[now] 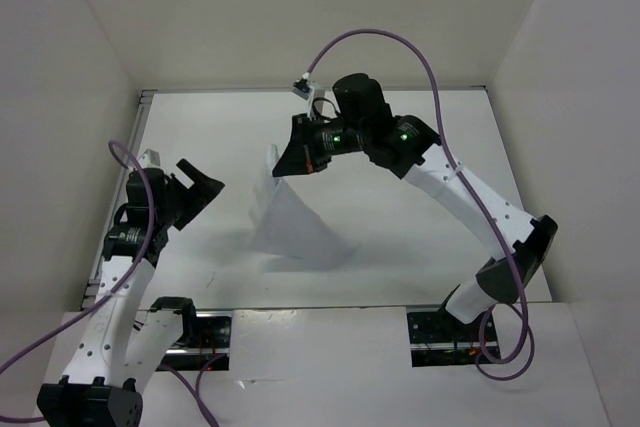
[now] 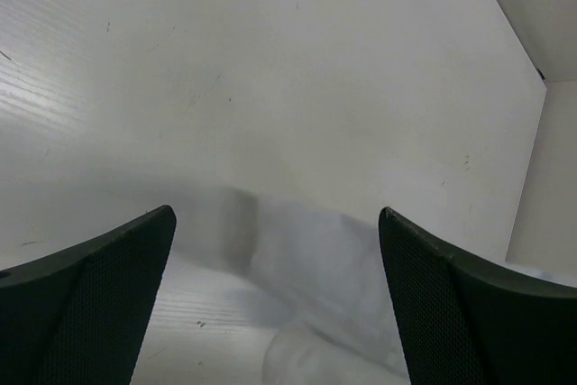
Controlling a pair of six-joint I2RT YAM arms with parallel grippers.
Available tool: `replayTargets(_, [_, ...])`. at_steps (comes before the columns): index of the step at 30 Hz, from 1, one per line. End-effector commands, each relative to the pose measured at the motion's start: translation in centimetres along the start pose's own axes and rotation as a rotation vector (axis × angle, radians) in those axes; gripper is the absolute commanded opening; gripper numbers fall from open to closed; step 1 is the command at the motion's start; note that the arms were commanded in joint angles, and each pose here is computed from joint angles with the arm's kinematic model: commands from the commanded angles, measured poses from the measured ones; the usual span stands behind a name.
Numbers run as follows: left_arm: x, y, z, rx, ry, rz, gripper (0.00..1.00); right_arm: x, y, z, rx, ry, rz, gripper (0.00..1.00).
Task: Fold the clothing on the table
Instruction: Move the skirt to the center of the board
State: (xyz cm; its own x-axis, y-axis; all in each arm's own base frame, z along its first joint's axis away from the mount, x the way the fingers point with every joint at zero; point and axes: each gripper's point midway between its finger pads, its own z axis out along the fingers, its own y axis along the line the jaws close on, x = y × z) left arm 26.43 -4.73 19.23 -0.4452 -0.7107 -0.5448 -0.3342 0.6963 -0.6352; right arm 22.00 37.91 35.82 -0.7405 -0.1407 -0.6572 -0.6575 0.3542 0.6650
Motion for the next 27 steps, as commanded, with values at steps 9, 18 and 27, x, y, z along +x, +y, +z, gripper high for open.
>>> replayTargets(9, [-0.9,-0.8,-1.0,0.030,-0.044,-0.038,1.00,-5.5,1.4,-5.7,-0.041,-0.271,-0.043,0.00])
replayTargets(18, [-0.9,-0.9,-1.0,0.039,-0.052,-0.046,1.00,-4.6,-19.7,-5.2,0.305,-0.266,0.161,0.00])
replayTargets(27, [3.6,-1.8,3.3,0.126,0.234,0.088,1.00,-2.8,-37.4,-8.4,0.793,-0.213,0.300,0.48])
